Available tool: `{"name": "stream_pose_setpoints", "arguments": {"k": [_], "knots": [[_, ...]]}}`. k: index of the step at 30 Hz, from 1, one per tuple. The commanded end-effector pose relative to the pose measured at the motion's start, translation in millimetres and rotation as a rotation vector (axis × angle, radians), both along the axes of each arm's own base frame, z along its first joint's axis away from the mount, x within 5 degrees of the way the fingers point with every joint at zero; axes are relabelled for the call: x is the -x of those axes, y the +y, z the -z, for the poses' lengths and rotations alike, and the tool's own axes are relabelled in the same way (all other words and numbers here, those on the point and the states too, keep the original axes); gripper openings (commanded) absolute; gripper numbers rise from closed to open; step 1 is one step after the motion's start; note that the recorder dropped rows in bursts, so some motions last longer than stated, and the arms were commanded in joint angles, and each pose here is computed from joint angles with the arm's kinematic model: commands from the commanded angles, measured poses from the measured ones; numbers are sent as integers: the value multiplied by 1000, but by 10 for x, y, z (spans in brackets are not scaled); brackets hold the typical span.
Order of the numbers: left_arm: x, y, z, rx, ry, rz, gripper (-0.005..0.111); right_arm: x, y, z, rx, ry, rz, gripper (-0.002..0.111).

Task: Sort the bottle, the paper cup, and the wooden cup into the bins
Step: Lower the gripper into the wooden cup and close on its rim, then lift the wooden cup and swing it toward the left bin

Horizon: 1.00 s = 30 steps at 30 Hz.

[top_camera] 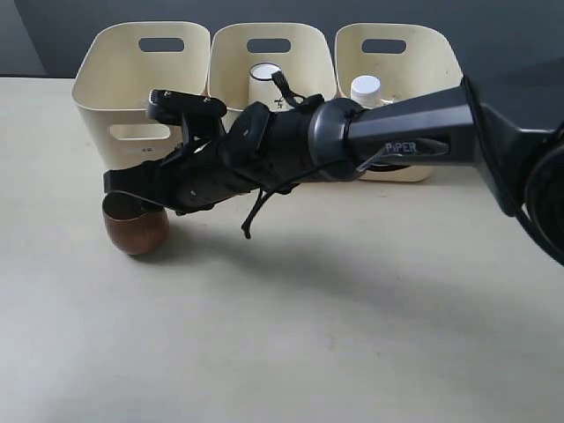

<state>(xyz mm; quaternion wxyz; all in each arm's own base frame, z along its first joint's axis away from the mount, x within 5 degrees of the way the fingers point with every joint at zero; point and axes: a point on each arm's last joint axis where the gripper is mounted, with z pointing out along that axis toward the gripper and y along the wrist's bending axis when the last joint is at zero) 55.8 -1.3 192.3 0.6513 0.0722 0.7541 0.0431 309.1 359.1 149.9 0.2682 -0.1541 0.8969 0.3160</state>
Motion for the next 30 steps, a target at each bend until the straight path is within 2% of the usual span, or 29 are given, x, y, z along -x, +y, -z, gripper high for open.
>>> {"name": "stream_pose_setpoints", "arguments": {"k": [1, 26, 28, 30], "knots": [[3, -2, 1, 3, -4, 3, 0, -24, -3, -17, -6, -11, 14, 43], [3, -2, 1, 3, -4, 3, 0, -36, 28, 107, -9, 36, 31, 43], [3, -2, 1, 3, -4, 3, 0, -32, 44, 107, -10, 45, 17, 34], [3, -2, 1, 3, -4, 3, 0, -20, 46, 111, -8, 56, 7, 18]]}}
